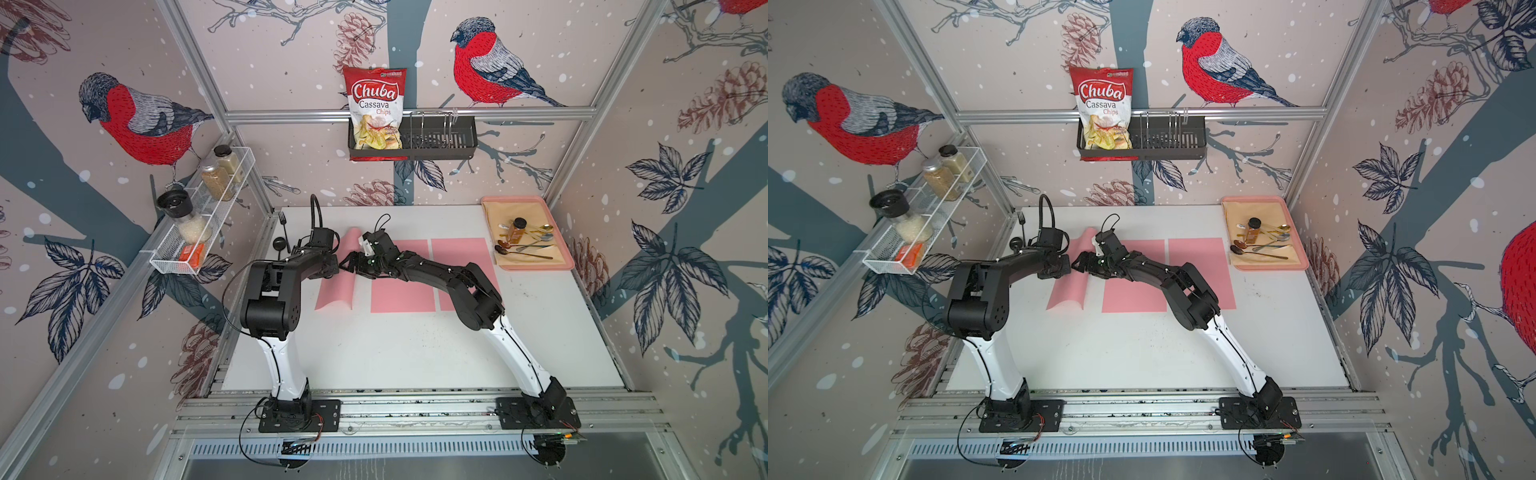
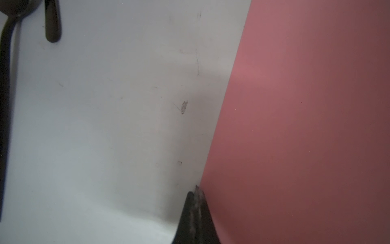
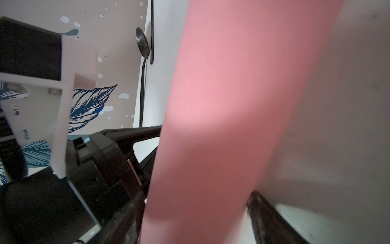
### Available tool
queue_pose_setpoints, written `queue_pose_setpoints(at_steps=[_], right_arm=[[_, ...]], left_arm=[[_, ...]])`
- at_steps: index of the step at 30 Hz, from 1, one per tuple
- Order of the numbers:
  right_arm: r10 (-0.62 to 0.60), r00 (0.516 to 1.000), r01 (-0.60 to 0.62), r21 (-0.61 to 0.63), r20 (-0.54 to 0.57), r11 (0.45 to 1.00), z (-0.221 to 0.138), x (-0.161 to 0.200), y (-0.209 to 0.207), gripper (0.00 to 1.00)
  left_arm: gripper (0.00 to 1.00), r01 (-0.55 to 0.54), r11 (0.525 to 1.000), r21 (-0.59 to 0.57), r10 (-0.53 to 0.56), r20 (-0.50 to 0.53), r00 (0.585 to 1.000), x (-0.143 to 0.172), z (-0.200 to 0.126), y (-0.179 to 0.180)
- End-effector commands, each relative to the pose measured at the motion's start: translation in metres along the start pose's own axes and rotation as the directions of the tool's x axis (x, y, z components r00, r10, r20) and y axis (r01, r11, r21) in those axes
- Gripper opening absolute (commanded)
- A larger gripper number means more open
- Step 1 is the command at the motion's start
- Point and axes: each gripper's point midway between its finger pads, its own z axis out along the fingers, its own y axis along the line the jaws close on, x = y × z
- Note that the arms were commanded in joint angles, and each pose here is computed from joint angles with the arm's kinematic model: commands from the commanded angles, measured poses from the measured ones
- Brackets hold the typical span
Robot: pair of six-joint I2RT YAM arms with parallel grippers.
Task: Fold the rectangular paper in half along the long edge
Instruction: Pick up the paper from the center of the board.
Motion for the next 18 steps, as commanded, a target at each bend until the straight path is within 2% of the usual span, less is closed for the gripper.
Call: queue_pose_setpoints(at_steps=[1, 18], right_arm=[[0.028, 0.999, -0.024, 0.102, -0.034, 0.995, 0.005, 0.015, -0.028, 0.79], [0.013, 0.999, -0.007, 0.159, -0.034, 0.987, 0.012, 0.015, -0.040, 0.77]], left_arm=[[0.00, -0.003, 0.997, 0.076, 0.020, -0.227, 0.974, 0.058, -0.002, -0.010], [0.00, 0.021, 0.992, 0.122, 0.006, -0.220, 0.975, 0.056, -0.004, -0.018]])
